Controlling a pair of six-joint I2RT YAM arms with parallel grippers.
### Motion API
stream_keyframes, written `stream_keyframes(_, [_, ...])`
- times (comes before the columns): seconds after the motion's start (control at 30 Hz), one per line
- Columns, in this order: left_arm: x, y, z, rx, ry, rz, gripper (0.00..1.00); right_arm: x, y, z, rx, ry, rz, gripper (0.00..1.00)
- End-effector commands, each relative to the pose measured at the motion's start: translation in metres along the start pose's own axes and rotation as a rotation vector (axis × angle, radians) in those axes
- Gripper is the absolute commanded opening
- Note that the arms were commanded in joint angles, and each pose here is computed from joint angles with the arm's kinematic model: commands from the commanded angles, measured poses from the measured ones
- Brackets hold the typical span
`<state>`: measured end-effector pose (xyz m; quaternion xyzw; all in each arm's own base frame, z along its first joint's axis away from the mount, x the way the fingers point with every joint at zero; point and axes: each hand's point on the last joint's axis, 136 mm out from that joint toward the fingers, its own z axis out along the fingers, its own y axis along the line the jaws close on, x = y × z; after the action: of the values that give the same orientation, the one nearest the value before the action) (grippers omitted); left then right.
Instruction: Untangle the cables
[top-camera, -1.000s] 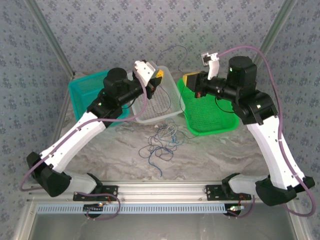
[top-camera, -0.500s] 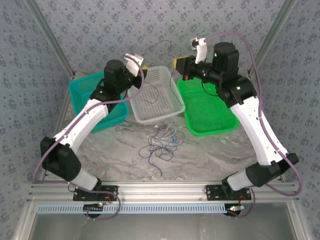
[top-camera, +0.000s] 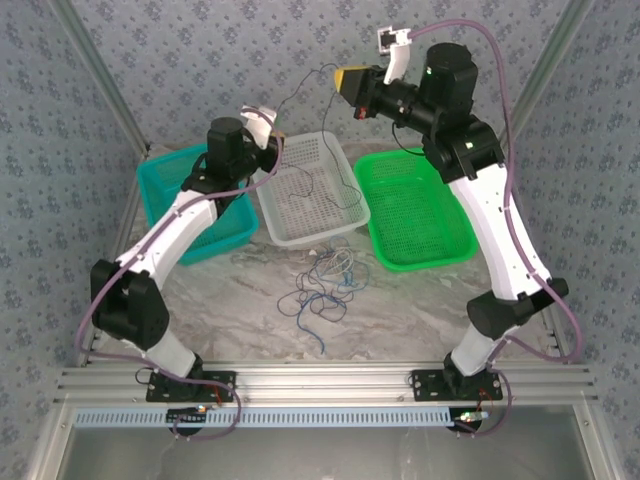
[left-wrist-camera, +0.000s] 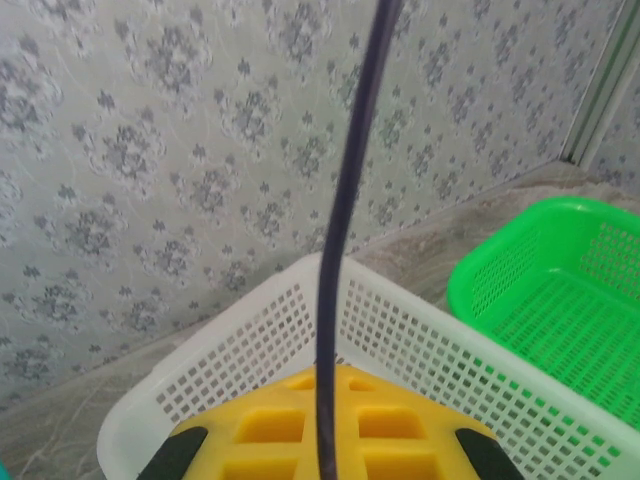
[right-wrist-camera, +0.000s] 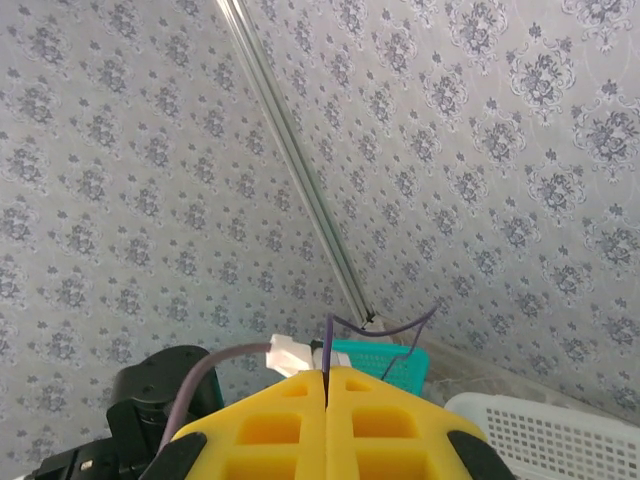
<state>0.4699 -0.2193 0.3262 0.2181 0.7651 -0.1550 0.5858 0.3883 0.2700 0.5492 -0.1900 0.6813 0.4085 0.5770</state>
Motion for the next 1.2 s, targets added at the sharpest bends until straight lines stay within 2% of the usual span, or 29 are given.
stream_keyframes(0.0, [0.000,0.012,0.009,-0.028,0.005,-0.021,0.01,0.034,-0.024,0.028,0.032,0.093,0.031,0.00])
stream_keyframes(0.2, [0.043,0.032,0.032,-0.055,0.103,-0.117,0.03,0.100,-0.066,0.069,0.059,0.229,0.114,0.00])
stream_keyframes(0.37, [0.073,0.027,0.045,-0.014,0.185,-0.148,0.13,0.171,-0.104,0.085,0.126,0.383,0.205,0.00])
stream_keyframes(0.43, [0.084,0.024,0.048,0.006,0.222,-0.165,0.19,0.196,-0.119,0.085,0.161,0.420,0.233,0.00])
stream_keyframes(0.57, [0.103,0.020,0.051,0.024,0.302,-0.188,0.44,0.233,-0.143,0.082,0.231,0.466,0.293,0.00])
stream_keyframes(0.63, [0.106,0.020,0.048,0.016,0.324,-0.205,0.47,0.245,-0.151,0.081,0.249,0.491,0.318,0.00])
stream_keyframes(0.73, [0.100,0.022,0.037,-0.013,0.316,-0.237,0.51,0.265,-0.156,0.085,0.252,0.561,0.346,0.07])
stream_keyframes(0.83, [0.086,0.027,0.019,-0.058,0.269,-0.277,0.62,0.290,-0.156,0.088,0.232,0.676,0.374,0.11])
stream_keyframes(0.93, [0.079,0.025,-0.001,-0.073,0.233,-0.316,0.73,0.311,-0.164,0.086,0.259,0.765,0.372,0.20])
stream_keyframes(0.97, [0.081,0.025,-0.009,-0.083,0.234,-0.330,0.76,0.314,-0.169,0.084,0.286,0.780,0.364,0.31])
stream_keyframes(1.03, [0.087,0.026,-0.025,-0.113,0.237,-0.362,0.79,0.316,-0.180,0.079,0.329,0.783,0.356,0.58])
stream_keyframes(1.07, [0.091,0.025,-0.033,-0.121,0.237,-0.381,0.81,0.313,-0.184,0.077,0.336,0.777,0.356,0.66])
stream_keyframes(1.17, [0.103,0.015,-0.055,-0.106,0.232,-0.415,0.83,0.302,-0.189,0.075,0.335,0.757,0.357,0.68])
